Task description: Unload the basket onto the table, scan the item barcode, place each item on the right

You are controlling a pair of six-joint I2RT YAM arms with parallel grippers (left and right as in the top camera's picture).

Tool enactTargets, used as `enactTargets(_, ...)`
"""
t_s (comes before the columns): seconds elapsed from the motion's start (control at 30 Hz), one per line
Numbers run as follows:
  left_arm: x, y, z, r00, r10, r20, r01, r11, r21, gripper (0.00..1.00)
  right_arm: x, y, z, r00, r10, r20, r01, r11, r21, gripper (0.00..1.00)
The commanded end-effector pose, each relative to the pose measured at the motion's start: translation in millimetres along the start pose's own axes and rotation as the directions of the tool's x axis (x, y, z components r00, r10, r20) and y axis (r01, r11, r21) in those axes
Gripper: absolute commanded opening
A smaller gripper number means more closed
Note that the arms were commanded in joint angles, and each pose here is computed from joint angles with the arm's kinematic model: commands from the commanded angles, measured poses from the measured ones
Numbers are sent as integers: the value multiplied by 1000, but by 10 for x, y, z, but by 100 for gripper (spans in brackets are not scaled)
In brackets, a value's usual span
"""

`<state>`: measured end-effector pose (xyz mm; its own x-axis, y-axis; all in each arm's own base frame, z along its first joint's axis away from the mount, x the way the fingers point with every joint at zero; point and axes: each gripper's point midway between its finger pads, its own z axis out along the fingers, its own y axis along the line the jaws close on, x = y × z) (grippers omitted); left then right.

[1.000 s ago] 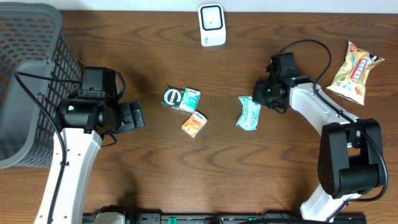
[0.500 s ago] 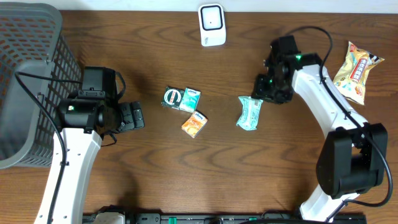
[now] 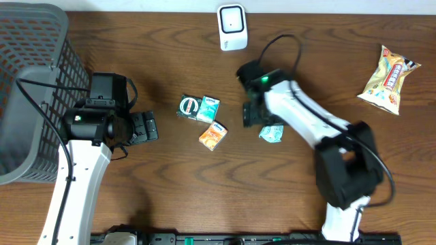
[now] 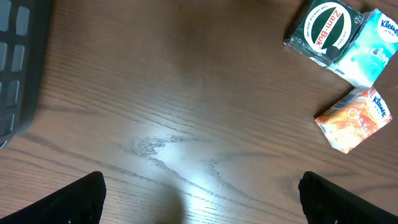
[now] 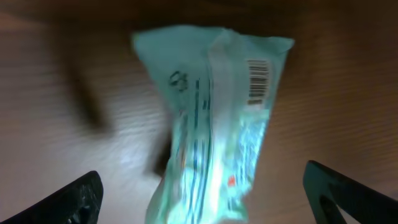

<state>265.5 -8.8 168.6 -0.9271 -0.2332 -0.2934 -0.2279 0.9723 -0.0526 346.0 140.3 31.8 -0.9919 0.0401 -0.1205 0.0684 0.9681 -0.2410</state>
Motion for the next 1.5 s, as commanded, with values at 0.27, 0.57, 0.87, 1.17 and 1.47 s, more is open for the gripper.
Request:
enactTargets(0.27, 18, 6, 21, 1000, -6, -8, 6, 1000, -7, 98, 148, -147, 475, 998, 20, -65, -8, 984, 180, 48)
enactTargets(0.57, 18, 6, 21, 1000, -6, -8, 6, 1000, -7, 98, 140, -53, 416, 994, -16, -108, 28, 994, 104, 1)
enactTargets(0.87, 19, 5, 21, 1000, -6, -9, 6, 1000, -7, 98, -240, 226, -290, 984, -125, -124, 86, 956, -282, 1)
enactTargets(1.17, 19, 5, 21, 1000, -6, -9, 6, 1000, -7, 98, -288, 624, -831, 958, -283, -40, 147, 609, -779, 1)
enactTargets(1.47, 18, 6, 21, 1000, -6, -8, 6, 1000, -7, 98, 2, 780, -506, 959, -268, -90, 20, 380, -925, 1)
